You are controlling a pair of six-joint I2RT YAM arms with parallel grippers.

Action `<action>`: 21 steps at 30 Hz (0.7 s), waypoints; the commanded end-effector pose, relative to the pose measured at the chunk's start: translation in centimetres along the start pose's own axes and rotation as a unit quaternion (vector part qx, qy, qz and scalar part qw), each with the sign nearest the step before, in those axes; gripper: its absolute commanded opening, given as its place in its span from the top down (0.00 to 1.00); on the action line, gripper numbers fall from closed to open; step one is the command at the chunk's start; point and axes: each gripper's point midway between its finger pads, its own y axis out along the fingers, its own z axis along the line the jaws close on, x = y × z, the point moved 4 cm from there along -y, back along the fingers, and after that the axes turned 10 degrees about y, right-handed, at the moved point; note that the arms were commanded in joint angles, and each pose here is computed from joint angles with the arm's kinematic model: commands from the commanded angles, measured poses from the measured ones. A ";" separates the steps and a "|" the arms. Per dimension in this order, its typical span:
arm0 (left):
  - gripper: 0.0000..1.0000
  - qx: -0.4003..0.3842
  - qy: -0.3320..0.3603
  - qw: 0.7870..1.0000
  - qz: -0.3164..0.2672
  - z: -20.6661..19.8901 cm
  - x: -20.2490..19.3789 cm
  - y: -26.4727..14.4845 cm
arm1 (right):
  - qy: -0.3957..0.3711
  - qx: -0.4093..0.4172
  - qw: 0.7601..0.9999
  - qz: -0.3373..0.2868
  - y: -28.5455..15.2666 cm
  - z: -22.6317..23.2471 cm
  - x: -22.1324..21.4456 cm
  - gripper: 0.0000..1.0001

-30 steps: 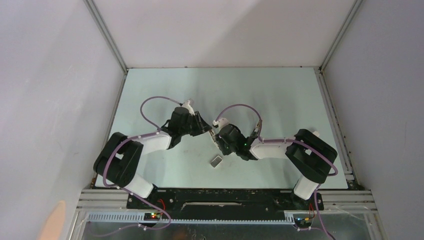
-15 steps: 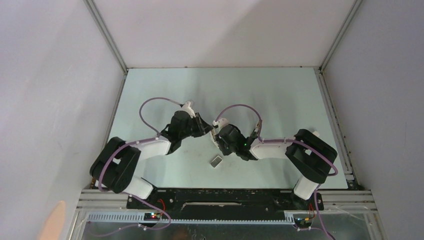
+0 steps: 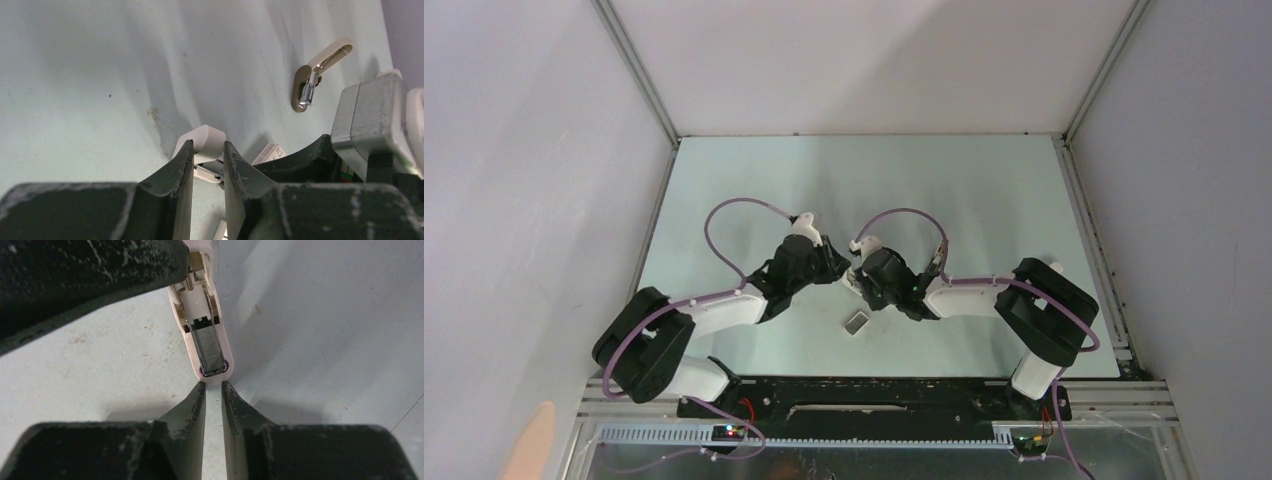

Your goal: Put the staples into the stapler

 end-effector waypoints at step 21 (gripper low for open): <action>0.68 -0.025 0.031 0.997 0.062 -3.7 -4.7 -3.0 | 0.001 0.037 0.999 -0.011 0.9 1.1 0.4 0.81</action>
